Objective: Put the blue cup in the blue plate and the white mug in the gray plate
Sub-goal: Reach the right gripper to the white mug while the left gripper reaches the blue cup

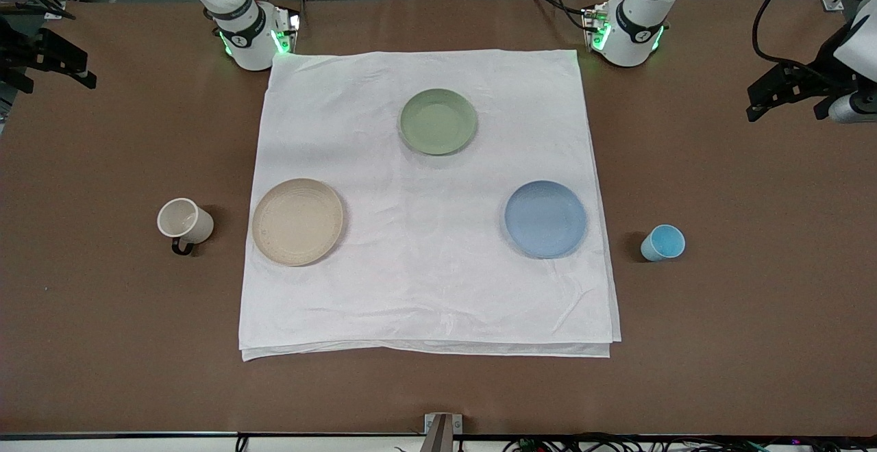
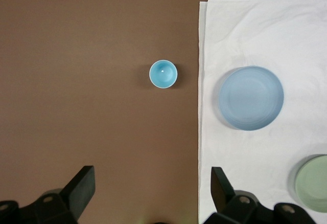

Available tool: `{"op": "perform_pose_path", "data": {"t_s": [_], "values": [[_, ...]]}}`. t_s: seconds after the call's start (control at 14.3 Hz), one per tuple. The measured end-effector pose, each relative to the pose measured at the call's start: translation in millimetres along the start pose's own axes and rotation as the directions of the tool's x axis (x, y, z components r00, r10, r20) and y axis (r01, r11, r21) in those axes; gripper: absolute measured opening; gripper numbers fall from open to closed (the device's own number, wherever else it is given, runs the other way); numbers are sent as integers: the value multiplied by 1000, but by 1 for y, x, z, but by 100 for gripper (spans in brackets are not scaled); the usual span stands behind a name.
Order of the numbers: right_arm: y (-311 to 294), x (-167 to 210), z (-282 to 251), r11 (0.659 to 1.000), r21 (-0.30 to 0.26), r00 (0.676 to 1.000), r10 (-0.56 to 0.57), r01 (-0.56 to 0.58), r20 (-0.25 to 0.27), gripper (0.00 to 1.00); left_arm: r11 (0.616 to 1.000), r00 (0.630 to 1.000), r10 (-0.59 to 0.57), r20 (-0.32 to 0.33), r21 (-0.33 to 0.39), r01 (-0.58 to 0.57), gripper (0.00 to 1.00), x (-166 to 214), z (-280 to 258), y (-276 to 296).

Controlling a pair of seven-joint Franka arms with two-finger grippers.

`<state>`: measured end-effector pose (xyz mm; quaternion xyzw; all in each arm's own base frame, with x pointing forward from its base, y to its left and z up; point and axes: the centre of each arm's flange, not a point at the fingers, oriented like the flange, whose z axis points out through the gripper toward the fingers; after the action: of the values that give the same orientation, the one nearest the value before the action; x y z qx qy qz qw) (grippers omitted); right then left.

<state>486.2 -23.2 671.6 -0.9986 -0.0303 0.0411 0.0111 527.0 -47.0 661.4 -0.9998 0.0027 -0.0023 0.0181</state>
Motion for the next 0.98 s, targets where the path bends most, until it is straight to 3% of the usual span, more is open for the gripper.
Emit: {"op": "perform_pose_path", "data": {"t_s": [0.35,0.56,0.77,0.98], "values": [[5,-1,-1,1000,28,1000,10,-10,-5,100,1000,1000,-9,-3,-1,9,100,1,-2,-5],[14,12,11,999,29,1000,25,-25,-3,100,1000,998,-14,55,0,15,100,12,25,-13],[37,90,87,998,21,999,53,-52,-15,100,1000,991,-29,134,1,29,100,33,83,-21],[77,155,192,995,15,995,104,-104,-3,100,998,989,-64,131,-3,65,100,48,163,-41]]}}
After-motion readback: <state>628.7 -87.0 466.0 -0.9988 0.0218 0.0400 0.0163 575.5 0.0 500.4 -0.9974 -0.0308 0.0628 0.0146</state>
